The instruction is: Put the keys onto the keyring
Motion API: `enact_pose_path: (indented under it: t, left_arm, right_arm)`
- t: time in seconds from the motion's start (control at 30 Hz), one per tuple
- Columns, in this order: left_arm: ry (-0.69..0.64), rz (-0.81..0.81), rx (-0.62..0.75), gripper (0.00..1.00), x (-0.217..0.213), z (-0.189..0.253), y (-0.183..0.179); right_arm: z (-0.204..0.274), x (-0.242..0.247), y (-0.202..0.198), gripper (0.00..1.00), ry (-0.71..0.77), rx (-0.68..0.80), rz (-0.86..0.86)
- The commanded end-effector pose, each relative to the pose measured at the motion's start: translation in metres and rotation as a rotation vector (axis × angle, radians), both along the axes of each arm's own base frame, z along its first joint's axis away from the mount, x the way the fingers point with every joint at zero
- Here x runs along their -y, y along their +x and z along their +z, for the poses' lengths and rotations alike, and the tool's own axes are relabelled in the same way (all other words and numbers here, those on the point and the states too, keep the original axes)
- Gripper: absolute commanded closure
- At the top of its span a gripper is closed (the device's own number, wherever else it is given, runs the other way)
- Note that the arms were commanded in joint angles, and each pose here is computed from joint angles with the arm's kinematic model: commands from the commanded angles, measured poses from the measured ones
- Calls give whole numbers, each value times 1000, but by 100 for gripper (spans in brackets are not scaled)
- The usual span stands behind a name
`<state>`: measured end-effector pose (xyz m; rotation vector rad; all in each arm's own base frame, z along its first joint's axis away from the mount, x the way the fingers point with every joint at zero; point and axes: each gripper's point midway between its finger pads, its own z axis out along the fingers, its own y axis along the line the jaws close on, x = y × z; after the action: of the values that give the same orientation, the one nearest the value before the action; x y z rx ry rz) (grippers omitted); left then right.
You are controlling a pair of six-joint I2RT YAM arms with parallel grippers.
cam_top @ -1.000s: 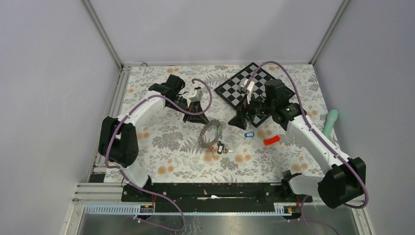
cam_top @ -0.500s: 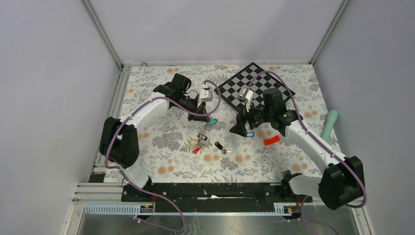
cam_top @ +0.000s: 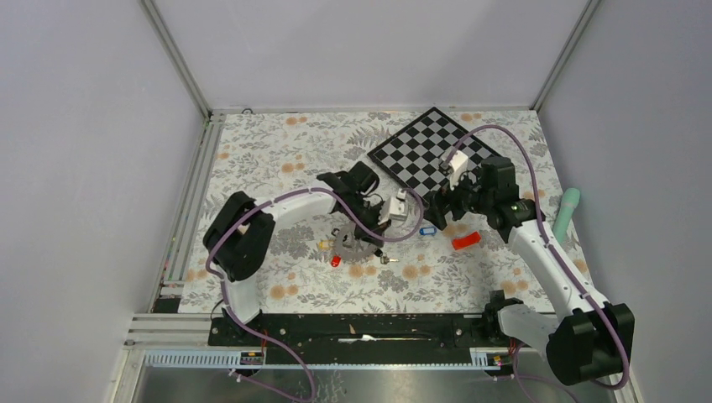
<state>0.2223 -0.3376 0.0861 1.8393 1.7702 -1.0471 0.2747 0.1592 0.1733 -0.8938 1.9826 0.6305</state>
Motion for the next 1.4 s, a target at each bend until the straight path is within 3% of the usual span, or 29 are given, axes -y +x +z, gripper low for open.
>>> enact_pose_path:
  t: [0.0, 0.3, 0.33, 0.37, 0.47, 0.53, 0.7, 0.93, 1.37]
  left_arm:
    - [22, -16, 33, 97, 4, -22, -5]
    - [120, -36, 108, 72, -18, -43, -9]
    - [207, 7, 190, 69, -31, -48, 8]
    - [138, -30, 137, 64, -22, -39, -4]
    - [106, -18, 146, 47, -19, -25, 2]
    - [66, 22, 122, 41, -15, -15, 11]
    - [13, 134, 19, 40, 1, -4, 27]
    - [38, 169, -41, 41, 6, -23, 17]
    - [127, 215, 23, 45, 8, -47, 15]
  right_arm:
    - [-9, 20, -1, 4, -27, -18, -79]
    - [-17, 27, 7, 4, -30, -33, -109]
    - [-17, 27, 7, 4, -31, -33, -109]
    - [-17, 28, 7, 4, -33, -32, -111]
    - [-17, 30, 7, 4, -35, -28, -120]
    - [-18, 32, 7, 4, -39, -28, -128]
    - [-14, 37, 8, 4, -38, -15, -145]
    - [-15, 39, 7, 3, -39, -15, -150]
    - [-15, 36, 5, 3, -22, -25, -140]
